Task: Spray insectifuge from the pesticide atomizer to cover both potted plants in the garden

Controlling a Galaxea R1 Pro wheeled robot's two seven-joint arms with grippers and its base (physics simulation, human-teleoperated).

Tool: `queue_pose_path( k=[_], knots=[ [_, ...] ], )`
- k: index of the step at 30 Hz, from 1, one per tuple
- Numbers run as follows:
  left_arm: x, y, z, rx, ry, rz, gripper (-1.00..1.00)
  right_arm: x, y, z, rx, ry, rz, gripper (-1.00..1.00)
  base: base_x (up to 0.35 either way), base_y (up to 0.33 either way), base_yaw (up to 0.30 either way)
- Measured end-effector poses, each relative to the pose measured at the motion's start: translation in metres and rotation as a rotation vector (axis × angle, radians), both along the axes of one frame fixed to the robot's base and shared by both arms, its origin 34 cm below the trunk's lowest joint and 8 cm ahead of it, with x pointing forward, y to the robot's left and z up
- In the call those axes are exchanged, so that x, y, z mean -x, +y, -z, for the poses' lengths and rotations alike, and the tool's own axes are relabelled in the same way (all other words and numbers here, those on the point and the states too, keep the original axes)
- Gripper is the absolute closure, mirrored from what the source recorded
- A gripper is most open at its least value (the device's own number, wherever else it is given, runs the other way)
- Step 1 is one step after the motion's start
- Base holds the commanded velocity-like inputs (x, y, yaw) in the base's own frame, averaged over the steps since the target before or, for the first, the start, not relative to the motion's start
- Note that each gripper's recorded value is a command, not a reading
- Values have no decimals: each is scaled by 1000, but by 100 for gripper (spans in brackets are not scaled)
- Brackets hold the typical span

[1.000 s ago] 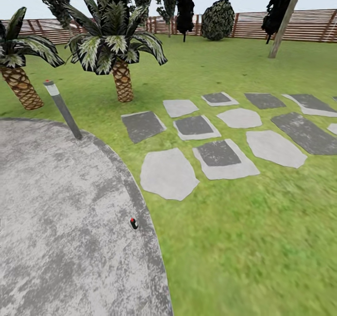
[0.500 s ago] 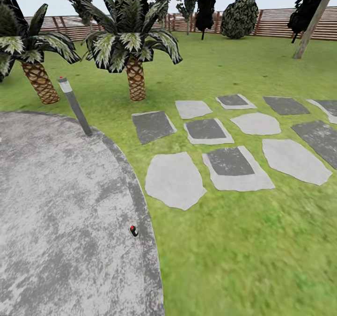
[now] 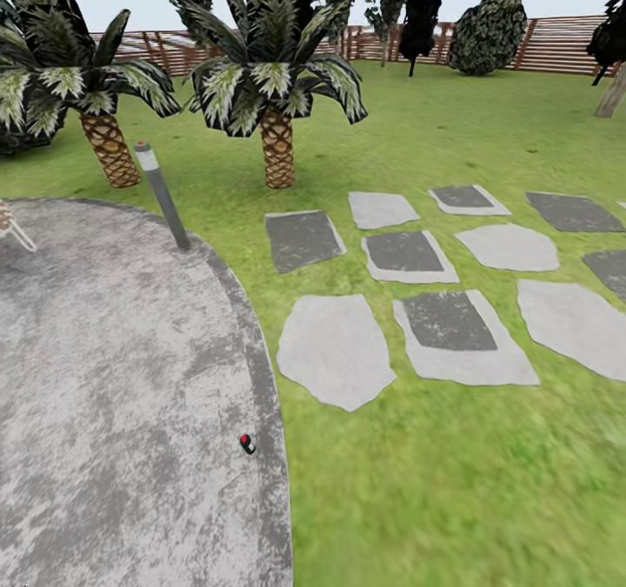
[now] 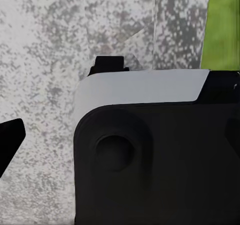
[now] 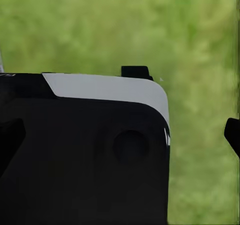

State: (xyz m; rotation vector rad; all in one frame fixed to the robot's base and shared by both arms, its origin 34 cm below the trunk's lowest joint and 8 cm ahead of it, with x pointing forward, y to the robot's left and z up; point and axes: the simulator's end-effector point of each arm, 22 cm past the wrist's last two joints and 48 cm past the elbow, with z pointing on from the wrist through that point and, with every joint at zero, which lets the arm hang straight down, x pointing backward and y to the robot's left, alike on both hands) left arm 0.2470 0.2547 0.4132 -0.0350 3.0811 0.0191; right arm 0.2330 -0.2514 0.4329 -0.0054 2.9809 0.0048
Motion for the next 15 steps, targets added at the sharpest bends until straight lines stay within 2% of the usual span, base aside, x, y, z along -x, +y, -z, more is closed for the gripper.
queue_pose_path(
  k=[5, 15],
  knots=[
    [2, 0, 1, 0, 6, 0, -100, 2, 0, 1, 0, 5, 0, -100, 212, -160, 200],
    [7, 0, 2, 1, 17, -1, -100, 6, 0, 2, 0, 16, 2, -100, 22, -14, 200]
  ],
)
